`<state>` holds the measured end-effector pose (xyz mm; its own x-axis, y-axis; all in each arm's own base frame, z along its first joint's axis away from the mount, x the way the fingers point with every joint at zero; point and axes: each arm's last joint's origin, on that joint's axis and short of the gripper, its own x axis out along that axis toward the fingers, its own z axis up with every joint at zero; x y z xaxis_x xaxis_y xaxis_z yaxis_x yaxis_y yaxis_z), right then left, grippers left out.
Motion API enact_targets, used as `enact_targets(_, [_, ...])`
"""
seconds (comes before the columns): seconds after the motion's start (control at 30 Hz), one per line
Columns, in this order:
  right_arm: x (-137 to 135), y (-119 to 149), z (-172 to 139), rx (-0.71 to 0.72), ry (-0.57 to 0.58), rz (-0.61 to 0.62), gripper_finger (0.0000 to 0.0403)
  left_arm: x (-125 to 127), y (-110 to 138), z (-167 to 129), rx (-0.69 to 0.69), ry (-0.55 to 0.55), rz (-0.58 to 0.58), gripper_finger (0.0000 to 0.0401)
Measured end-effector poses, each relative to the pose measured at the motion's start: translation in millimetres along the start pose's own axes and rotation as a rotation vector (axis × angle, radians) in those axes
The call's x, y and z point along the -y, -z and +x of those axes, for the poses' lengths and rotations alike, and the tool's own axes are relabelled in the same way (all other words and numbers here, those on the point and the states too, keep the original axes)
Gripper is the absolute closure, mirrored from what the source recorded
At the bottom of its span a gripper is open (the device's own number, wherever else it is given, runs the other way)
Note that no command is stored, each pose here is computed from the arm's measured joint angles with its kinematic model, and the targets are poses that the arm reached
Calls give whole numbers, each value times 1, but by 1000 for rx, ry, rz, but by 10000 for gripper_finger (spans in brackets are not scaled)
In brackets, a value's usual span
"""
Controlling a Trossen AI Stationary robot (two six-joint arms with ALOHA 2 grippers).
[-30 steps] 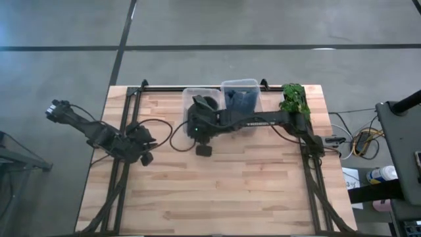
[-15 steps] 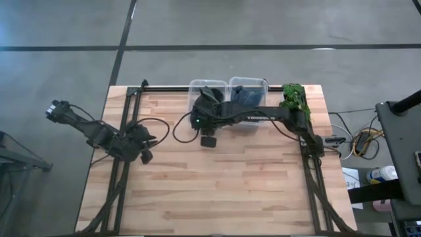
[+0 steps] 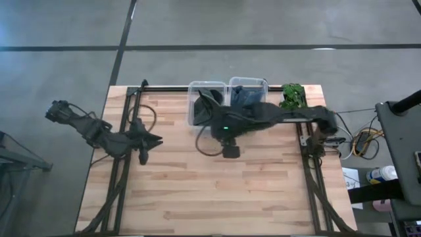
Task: Pick & Place hat
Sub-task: Return to Home Position
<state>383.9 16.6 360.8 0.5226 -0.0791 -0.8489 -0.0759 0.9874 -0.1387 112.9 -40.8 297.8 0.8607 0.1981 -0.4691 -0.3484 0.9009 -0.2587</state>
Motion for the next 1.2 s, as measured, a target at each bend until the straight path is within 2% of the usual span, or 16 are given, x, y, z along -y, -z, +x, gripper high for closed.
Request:
enact_targets(0.13, [-8, 33, -23, 48, 83, 78, 244, -7, -5, -13, 50, 46, -47, 323])
enact_targets(0.23, [-17, 69, -39, 62, 148, 143, 247, -15, -5, -19, 77, 21, -74, 323])
enact_targets(0.33, [-26, 102, -55, 66, 131, 230, 248, -19, -6, -25, 114, 22, -146, 323])
enact_targets(0.5, [-32, 146, -85, 154, 58, 610, 247, -20, -10, -30, 144, 80, -342, 323])
enact_targets(0.53, [-36, 153, -88, 179, 33, 637, 247, -19, -11, -29, 148, 86, -347, 323])
enact_targets(0.63, [-53, 168, -92, 337, -65, 551, 245, -12, -12, -24, 174, 121, -197, 323])
enact_targets(0.7, [-60, 177, -93, 475, -133, 517, 246, -7, -14, -22, 219, 204, -93, 323])
enact_targets(0.83, [-65, 200, -85, 712, -230, 498, 252, 2, -14, -16, 388, 361, -11, 323])
enact_targets(0.9, [-65, 213, -79, 804, -256, 497, 254, 3, -5, -10, 429, 464, 42, 323])
enact_targets(0.97, [-63, 225, -74, 884, -277, 507, 257, 1, 5, -4, 480, 517, 41, 323])
enact_targets(1.2, [-56, 266, -58, 1000, -227, 576, 264, -25, 52, 19, 616, 542, -97, 323])
